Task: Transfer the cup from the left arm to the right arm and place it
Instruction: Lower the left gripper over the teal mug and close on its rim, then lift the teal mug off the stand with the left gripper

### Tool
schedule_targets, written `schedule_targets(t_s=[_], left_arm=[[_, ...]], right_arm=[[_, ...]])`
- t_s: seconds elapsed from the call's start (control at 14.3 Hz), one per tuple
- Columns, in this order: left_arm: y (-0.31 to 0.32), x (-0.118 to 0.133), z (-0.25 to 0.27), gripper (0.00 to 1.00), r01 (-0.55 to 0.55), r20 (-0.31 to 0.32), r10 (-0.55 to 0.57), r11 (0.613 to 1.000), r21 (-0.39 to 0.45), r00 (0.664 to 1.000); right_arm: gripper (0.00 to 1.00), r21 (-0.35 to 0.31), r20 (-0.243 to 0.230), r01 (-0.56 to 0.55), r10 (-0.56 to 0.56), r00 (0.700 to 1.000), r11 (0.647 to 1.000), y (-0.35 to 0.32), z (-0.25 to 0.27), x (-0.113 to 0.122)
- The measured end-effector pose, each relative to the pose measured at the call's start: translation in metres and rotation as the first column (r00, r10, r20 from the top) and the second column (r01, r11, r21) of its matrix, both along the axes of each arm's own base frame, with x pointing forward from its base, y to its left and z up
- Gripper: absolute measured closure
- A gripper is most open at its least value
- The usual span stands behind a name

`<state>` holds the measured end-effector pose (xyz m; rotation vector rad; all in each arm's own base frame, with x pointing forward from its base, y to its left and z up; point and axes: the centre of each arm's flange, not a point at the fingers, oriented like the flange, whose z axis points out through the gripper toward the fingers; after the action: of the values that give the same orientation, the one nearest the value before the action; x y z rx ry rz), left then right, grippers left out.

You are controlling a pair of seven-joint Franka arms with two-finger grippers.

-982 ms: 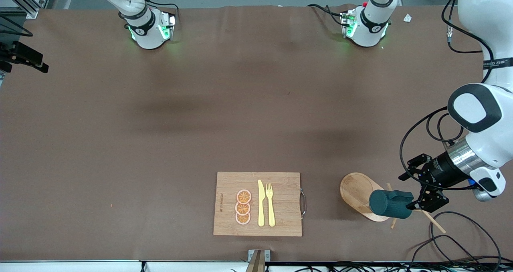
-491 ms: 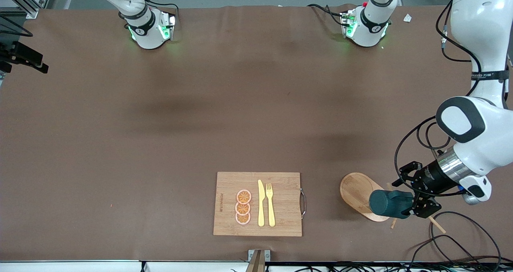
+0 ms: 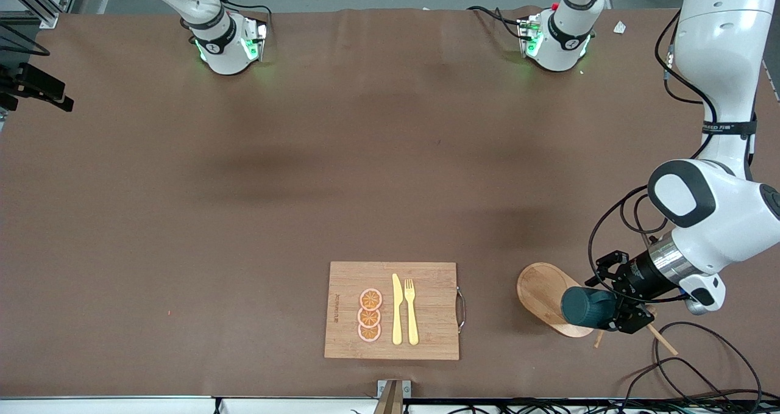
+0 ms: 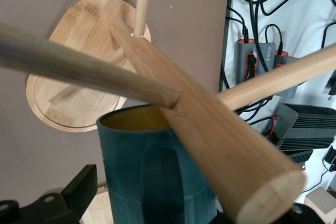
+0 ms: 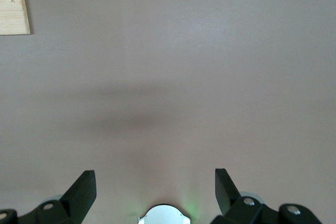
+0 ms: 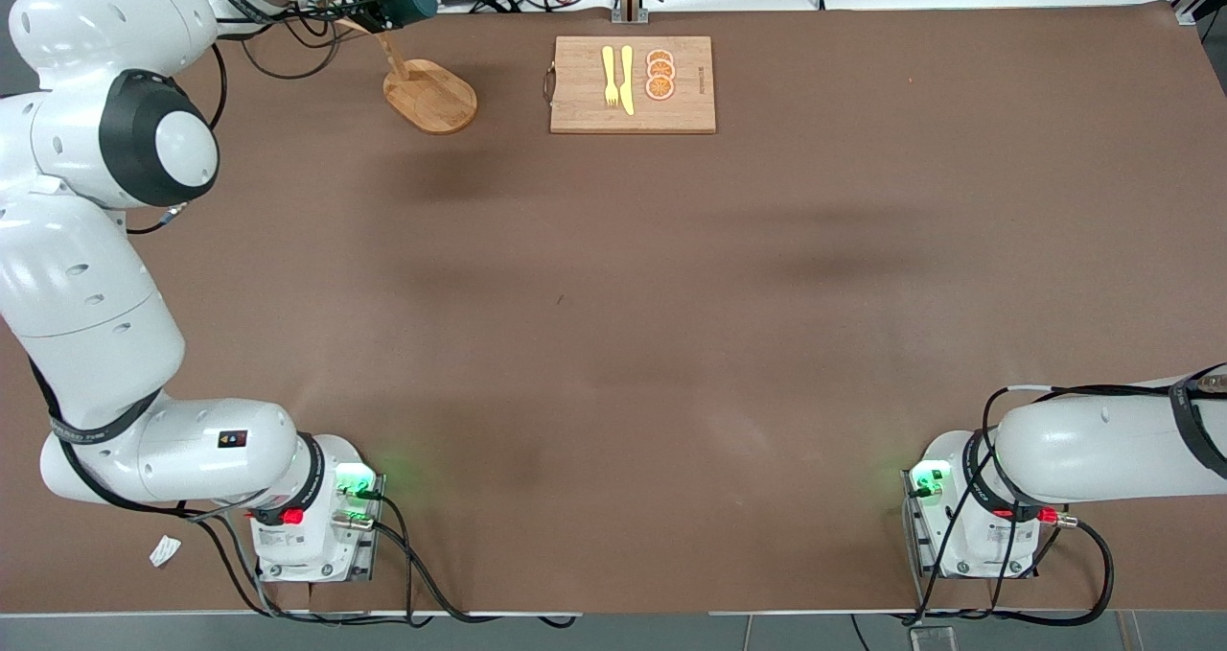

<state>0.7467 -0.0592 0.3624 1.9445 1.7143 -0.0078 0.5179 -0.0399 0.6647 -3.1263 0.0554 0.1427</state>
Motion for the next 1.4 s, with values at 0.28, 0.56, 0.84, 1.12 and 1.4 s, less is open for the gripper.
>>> schedule_targets(t_s=[0.28, 0.56, 0.84, 1.12, 1.4], left_arm=[[-0.003, 0.000, 0.000, 0.04, 0.001, 0.002, -0.001, 1.000, -0.001, 1.000], [-0.003, 0.001, 0.002, 0.16, -0.002, 0.005, 0.002, 1.000, -0.003, 1.000], [-0.016, 0.002, 0.011, 0.16, 0.014, 0.020, -0.014, 1.000, -0.018, 1.000], [-0.022, 0.002, 0.031, 0.16, 0.021, 0.049, -0.020, 1.000, -0.023, 0.999], [-0.027, -0.002, 0.058, 0.16, 0.039, 0.069, -0.037, 0.999, -0.027, 0.997]], right_arm=[[0.00, 0.000, -0.001, 0.000, 0.000, 1.000, 1.000, 0.000, 0.000, 0.000], [0.00, 0.000, -0.002, 0.000, 0.000, 1.000, 1.000, 0.000, 0.000, 0.000], [0.00, 0.000, -0.002, 0.000, 0.000, 1.000, 1.000, 0.000, 0.000, 0.000], [0.00, 0.000, -0.002, -0.002, 0.002, 1.000, 1.000, 0.001, 0.000, 0.000], [0.00, 0.000, -0.002, -0.002, 0.002, 1.000, 1.000, 0.001, 0.000, 0.000]])
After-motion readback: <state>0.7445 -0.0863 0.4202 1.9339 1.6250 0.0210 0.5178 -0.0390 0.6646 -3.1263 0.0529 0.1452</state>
